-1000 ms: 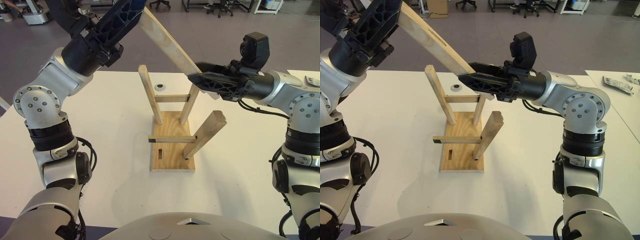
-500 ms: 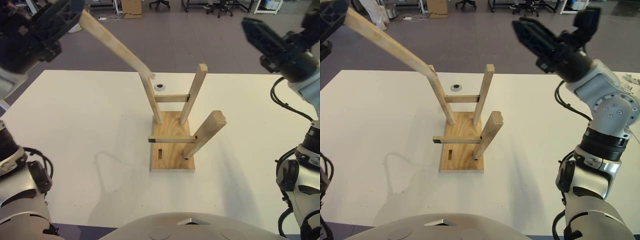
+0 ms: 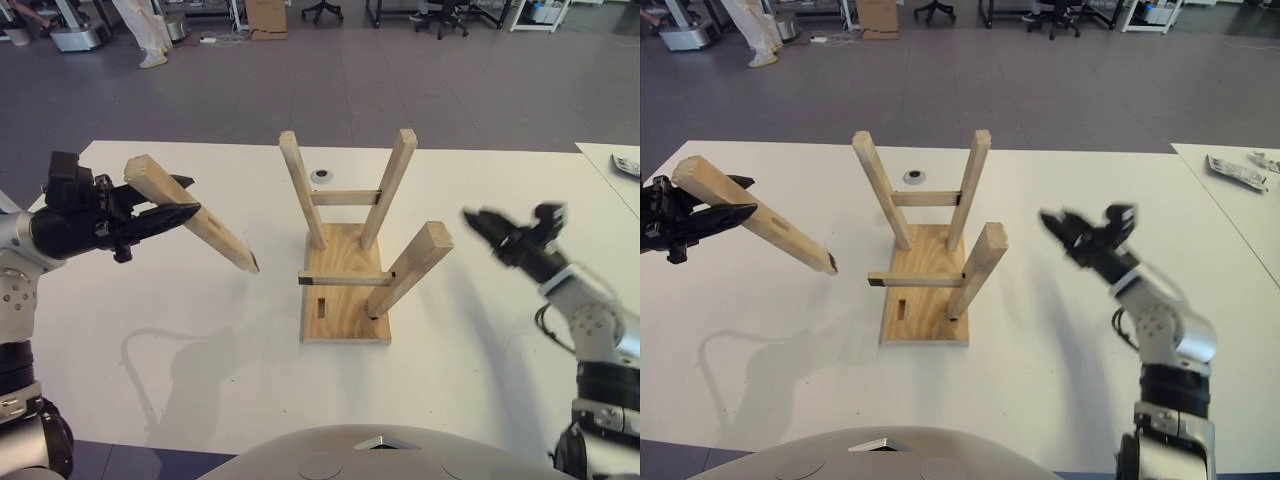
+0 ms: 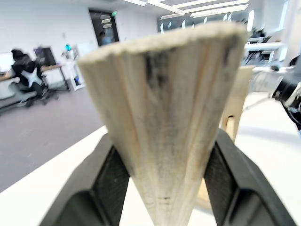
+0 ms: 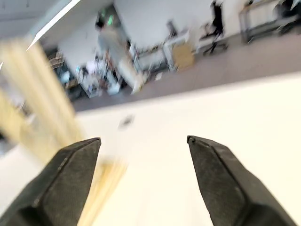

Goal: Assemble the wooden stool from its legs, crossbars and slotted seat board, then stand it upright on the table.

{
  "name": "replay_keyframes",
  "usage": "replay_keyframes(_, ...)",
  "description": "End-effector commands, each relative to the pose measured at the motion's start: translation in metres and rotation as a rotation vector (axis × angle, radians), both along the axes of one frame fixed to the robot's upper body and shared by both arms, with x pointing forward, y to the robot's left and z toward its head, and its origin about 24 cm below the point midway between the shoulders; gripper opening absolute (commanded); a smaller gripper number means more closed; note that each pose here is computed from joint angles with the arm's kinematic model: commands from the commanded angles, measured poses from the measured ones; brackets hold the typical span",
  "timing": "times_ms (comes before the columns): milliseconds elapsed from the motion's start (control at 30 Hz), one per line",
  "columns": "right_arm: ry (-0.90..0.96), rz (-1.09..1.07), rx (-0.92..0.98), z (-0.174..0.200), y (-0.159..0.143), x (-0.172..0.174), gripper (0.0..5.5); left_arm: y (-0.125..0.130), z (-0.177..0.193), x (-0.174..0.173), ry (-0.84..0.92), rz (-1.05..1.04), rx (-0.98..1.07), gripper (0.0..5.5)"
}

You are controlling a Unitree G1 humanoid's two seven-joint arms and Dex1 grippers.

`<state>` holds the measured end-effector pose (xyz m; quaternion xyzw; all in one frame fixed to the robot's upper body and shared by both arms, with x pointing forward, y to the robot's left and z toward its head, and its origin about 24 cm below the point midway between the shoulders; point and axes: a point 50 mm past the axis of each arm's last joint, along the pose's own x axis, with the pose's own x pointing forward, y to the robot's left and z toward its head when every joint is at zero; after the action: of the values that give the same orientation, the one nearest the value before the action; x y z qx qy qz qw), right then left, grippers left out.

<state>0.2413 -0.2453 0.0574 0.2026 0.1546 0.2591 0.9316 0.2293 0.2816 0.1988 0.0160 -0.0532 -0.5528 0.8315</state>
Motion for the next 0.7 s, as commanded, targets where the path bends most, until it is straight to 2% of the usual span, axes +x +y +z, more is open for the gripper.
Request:
replay_keyframes(33, 0.122, 0.073, -0.057, -0.034, 0.016, -0.018, 3.44, -0.012, -0.005, 0.004, -0.040, -0.120, -0.011, 2.04)
replay_keyframes(333, 0.137, 0.179, -0.048, -0.041, 0.037, -0.020, 3.44, -0.035, -0.027, 0.007, -0.005, -0.302, 0.023, 2.04)
replay_keyframes(700, 0.134, 0.205, -0.060, -0.040, 0.041, -0.018, 3.44, -0.064, -0.028, 0.005, -0.011, -0.338, -0.033, 2.04)
